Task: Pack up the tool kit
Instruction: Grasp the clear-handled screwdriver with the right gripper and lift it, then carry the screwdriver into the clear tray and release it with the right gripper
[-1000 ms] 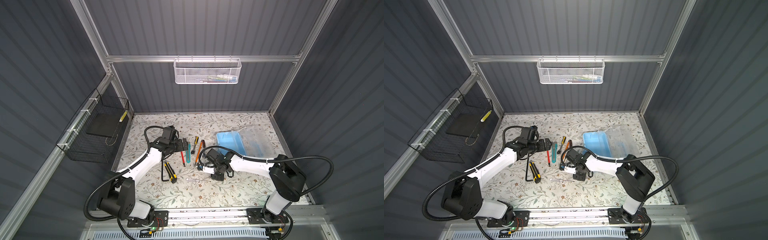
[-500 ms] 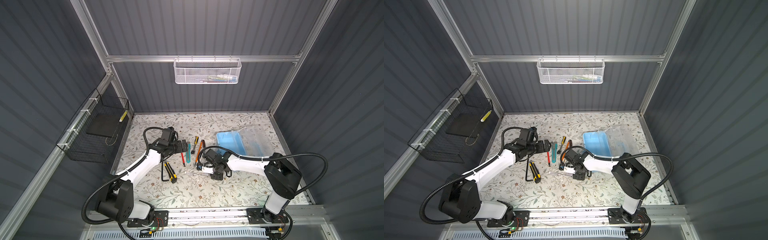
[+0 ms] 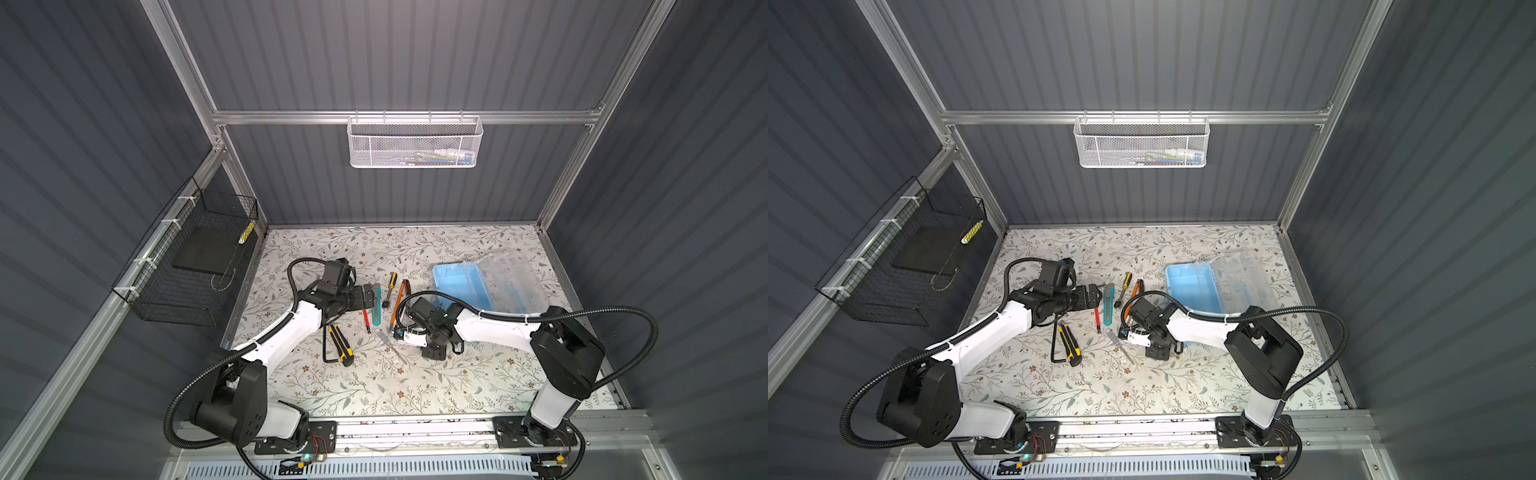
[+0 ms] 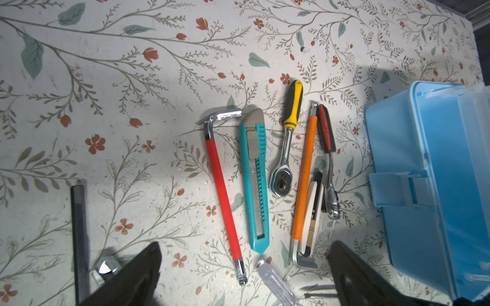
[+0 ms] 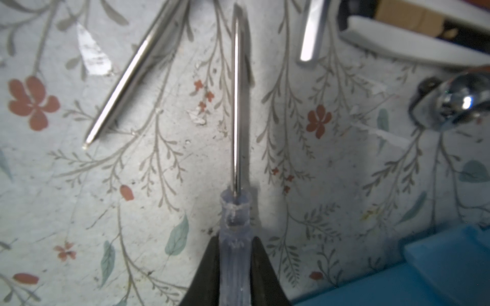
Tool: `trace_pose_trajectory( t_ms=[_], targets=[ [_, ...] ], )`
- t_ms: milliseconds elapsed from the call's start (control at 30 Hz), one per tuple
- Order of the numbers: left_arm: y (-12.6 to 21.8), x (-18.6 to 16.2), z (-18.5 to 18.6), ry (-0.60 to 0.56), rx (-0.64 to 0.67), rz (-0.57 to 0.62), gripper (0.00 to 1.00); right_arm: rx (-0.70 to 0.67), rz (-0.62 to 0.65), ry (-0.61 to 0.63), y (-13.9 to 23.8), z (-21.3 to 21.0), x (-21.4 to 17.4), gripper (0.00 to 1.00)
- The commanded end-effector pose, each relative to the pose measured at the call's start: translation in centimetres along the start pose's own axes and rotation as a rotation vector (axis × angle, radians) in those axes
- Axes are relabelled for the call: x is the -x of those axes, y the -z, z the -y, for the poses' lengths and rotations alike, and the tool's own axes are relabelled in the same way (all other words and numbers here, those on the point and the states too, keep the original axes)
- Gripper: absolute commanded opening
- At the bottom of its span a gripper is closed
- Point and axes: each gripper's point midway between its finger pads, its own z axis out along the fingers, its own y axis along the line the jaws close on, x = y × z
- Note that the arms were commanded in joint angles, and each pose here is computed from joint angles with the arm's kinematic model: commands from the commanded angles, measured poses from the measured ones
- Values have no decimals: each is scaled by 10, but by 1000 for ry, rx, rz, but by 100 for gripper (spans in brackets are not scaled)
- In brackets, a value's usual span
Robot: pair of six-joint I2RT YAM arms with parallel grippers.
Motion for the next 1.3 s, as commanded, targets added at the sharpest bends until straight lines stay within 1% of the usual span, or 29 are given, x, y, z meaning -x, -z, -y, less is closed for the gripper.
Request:
trace_pose_trajectory(
  t_ms=[0,167,300,433,567,667,833,933,1000,1100,1267],
  targets=[
    [7,-4,1,-36,-3,-5,100,-20,50,-46,16,6,11,7],
    [3,-7,6,-74,6,-14,100,-39,90,-92,29,12,19,6],
    [-1,-13,12,-139,34,-27,100,-55,127,-149,44,21,25,6],
    [-6,-21,20,-208,67,-47,100,-64,193,-223,64,32,32,6],
    [-11,-25,22,-228,85,-61,100,-80,254,-300,85,45,31,6],
    [-10,-24,22,-228,94,-54,100,-91,296,-369,99,55,22,6],
    [-10,-21,25,-233,90,-42,100,-127,366,-548,125,85,-11,6],
    [-12,-23,29,-265,94,-50,100,-172,410,-645,145,102,-33,7],
    [-14,-25,30,-287,101,-61,100,-206,416,-711,156,114,-53,8],
    [-16,-27,36,-341,98,-64,100,-260,366,-817,163,131,-93,8],
    [-15,-32,52,-490,93,-65,100,-326,263,-957,166,149,-149,9]
  ],
)
